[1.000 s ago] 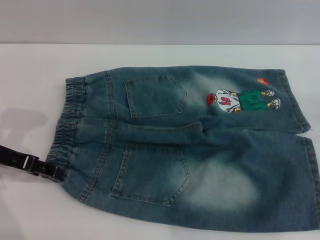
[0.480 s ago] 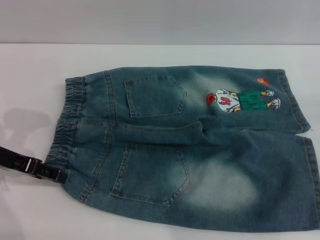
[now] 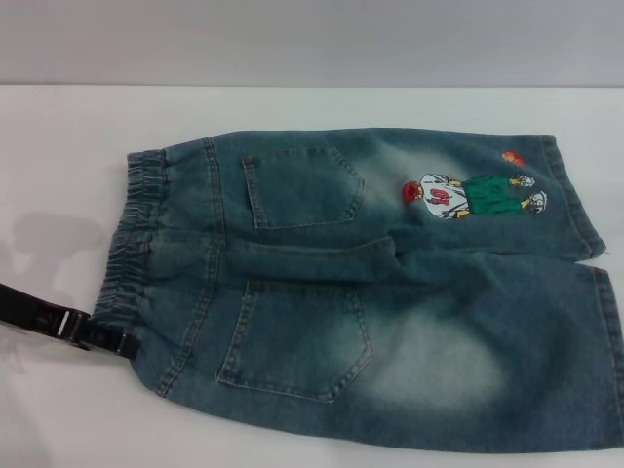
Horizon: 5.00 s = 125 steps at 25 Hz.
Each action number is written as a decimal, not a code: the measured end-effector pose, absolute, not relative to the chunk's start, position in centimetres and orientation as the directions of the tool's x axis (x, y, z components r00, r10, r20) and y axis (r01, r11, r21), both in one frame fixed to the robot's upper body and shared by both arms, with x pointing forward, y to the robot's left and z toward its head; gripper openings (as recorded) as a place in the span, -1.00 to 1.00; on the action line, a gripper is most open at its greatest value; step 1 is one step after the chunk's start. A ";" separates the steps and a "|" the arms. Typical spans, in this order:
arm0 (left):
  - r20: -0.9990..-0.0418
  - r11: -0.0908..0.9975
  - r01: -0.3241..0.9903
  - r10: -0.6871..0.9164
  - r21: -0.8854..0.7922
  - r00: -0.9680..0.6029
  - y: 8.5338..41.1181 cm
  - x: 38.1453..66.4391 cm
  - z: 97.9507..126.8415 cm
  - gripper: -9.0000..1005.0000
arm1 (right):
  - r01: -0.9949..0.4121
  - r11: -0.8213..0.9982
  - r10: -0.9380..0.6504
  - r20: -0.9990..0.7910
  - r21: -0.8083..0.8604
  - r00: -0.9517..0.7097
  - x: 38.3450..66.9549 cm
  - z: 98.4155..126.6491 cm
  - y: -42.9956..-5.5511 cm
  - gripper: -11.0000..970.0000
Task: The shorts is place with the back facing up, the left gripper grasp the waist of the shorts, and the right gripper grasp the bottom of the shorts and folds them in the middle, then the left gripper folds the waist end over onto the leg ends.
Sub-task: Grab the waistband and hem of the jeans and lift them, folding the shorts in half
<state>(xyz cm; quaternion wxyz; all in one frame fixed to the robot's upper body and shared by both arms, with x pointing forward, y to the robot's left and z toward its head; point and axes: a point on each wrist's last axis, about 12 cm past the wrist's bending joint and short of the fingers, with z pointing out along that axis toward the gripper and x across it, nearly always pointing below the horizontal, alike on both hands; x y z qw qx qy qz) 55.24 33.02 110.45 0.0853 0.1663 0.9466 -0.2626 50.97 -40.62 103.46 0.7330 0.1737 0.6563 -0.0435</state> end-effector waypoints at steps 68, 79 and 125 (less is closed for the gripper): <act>-0.302 0.801 0.420 0.312 -0.426 -0.901 31.2 57.0 111.2 -0.85 | 0.165 0.950 0.241 -0.957 0.267 0.160 51.9 104.3 -39.5 0.29; -0.338 0.782 0.466 0.343 -0.414 -0.876 30.6 56.9 111.0 -0.85 | -0.777 0.588 0.436 -0.897 0.224 0.071 53.4 116.0 -34.5 0.29; -0.381 0.775 0.511 0.375 -0.373 -0.845 29.8 57.7 111.8 -0.85 | -0.809 0.456 -0.806 -0.213 0.372 -0.552 50.8 114.6 -37.1 0.28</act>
